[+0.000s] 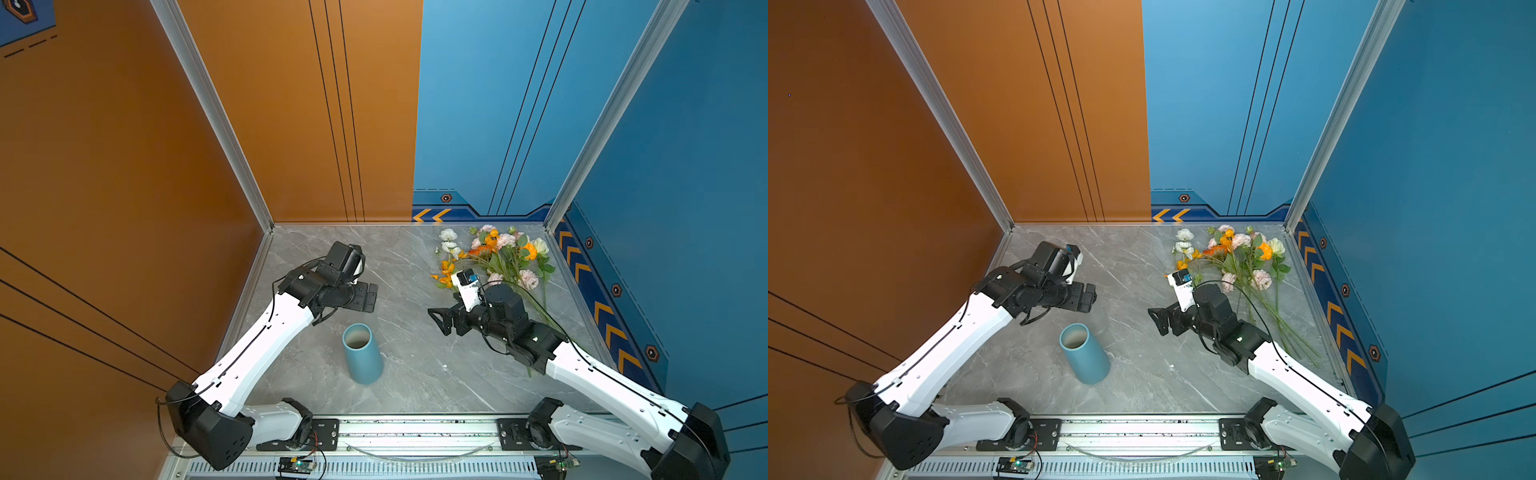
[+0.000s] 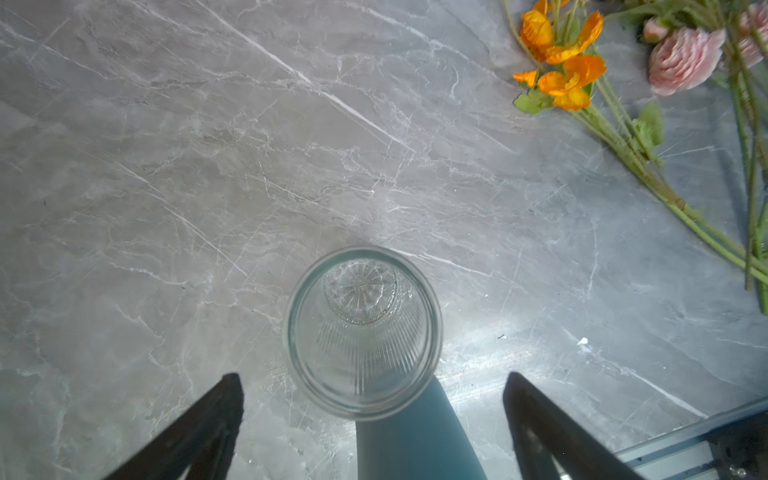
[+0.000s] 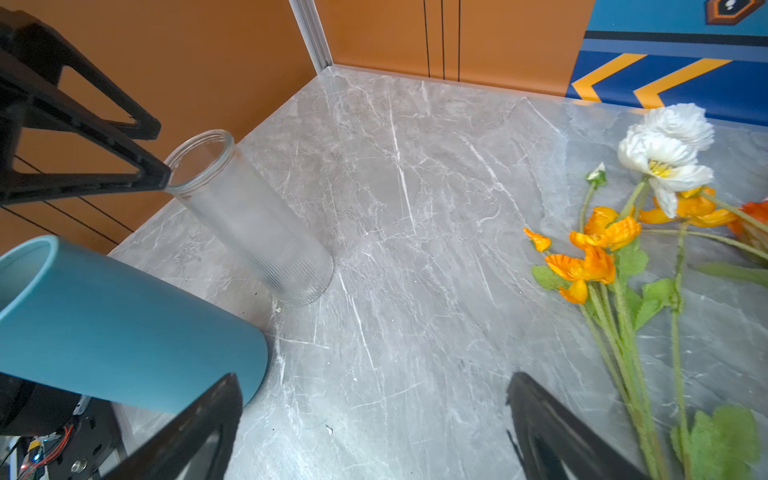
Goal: Arrange the flowers into the vase
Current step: 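Grasp the clear glass vase with the left gripper while the right moves over flowers, then carry the glass vase with the left gripper toward the flower pile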
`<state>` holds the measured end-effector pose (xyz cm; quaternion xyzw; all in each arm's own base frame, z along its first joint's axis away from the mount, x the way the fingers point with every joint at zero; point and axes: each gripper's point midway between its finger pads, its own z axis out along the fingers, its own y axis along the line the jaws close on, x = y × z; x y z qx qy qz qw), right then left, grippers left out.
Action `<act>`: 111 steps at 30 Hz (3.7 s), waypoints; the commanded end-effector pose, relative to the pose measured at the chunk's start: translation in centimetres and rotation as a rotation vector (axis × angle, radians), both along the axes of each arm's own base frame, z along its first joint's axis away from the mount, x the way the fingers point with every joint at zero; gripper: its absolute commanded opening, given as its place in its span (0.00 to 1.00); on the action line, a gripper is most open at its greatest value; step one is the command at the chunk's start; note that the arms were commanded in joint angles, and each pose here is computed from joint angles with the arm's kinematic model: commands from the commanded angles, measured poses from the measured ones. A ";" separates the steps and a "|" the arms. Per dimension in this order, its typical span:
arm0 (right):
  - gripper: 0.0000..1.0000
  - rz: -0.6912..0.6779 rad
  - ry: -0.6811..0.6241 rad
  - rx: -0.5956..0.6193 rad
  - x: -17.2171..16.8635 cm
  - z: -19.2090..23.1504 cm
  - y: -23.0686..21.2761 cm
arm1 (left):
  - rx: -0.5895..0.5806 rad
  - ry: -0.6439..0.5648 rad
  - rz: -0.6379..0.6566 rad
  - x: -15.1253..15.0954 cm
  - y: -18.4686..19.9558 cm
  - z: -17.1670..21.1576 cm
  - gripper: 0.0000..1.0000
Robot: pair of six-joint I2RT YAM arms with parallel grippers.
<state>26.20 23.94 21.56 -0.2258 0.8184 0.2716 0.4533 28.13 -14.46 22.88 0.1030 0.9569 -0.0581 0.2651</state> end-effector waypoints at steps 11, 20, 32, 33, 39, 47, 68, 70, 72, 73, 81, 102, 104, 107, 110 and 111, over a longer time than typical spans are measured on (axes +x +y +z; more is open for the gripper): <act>1.00 -0.017 -0.049 -0.004 0.4 0.9 -0.1 | 0.146 0.061 0.023 1.6 0.1 -1.9 0.99; 1.00 -0.027 -0.044 -0.005 0.2 0.7 -0.5 | 0.147 0.122 0.022 2.7 -1.0 -3.7 0.90; 1.00 -0.025 -0.034 -0.010 0.4 0.4 -0.3 | 0.106 0.165 0.023 2.0 -0.9 -4.4 0.67; 1.00 -0.024 -0.033 -0.009 0.4 0.4 -0.2 | 0.101 0.165 0.022 2.0 -0.9 -4.3 0.65; 1.00 -0.027 -0.033 -0.010 0.5 0.4 -0.2 | 0.080 0.156 0.019 2.0 -1.1 -3.7 0.51; 1.00 -0.069 -0.025 -0.032 0.7 0.2 -1.3 | 0.013 0.083 -0.013 3.5 -3.2 -0.3 0.34; 1.00 -0.373 0.082 -0.032 1.1 -1.4 -11.0 | 0.084 0.059 -0.237 11.3 -14.6 -0.2 0.27; 1.00 -0.377 0.084 -0.030 1.0 -1.5 -11.2 | 0.108 0.059 -0.241 11.6 -14.6 -0.5 0.26; 1.00 -0.378 0.086 -0.028 1.0 -1.5 -11.2 | 0.124 0.055 -0.241 12.0 -14.5 -0.7 0.26; 1.00 -0.378 0.088 -0.028 1.0 -1.5 -11.3 | 0.130 0.053 -0.243 12.0 -14.5 -0.8 0.26; 1.00 -0.374 0.091 -0.023 1.0 -1.5 -11.2 | 0.160 0.061 -0.248 12.5 -14.2 -1.7 0.27; 1.00 -0.374 0.104 -0.023 1.0 -1.6 -11.2 | 0.120 0.098 -0.268 12.8 -14.6 -2.6 0.61; 1.00 -0.376 0.104 -0.021 1.0 -1.6 -11.2 | 0.118 0.094 -0.273 12.8 -14.6 -2.4 0.66; 1.00 -0.378 0.105 -0.019 1.0 -1.7 -11.2 | 0.118 0.094 -0.278 12.7 -14.6 -2.3 0.70; 1.00 -0.379 0.107 -0.019 1.0 -1.7 -11.2 | 0.117 0.090 -0.283 12.7 -14.5 -2.1 0.73; 1.00 -0.378 0.107 -0.018 1.0 -1.7 -11.2 | 0.117 0.089 -0.284 12.6 -14.6 -2.1 0.74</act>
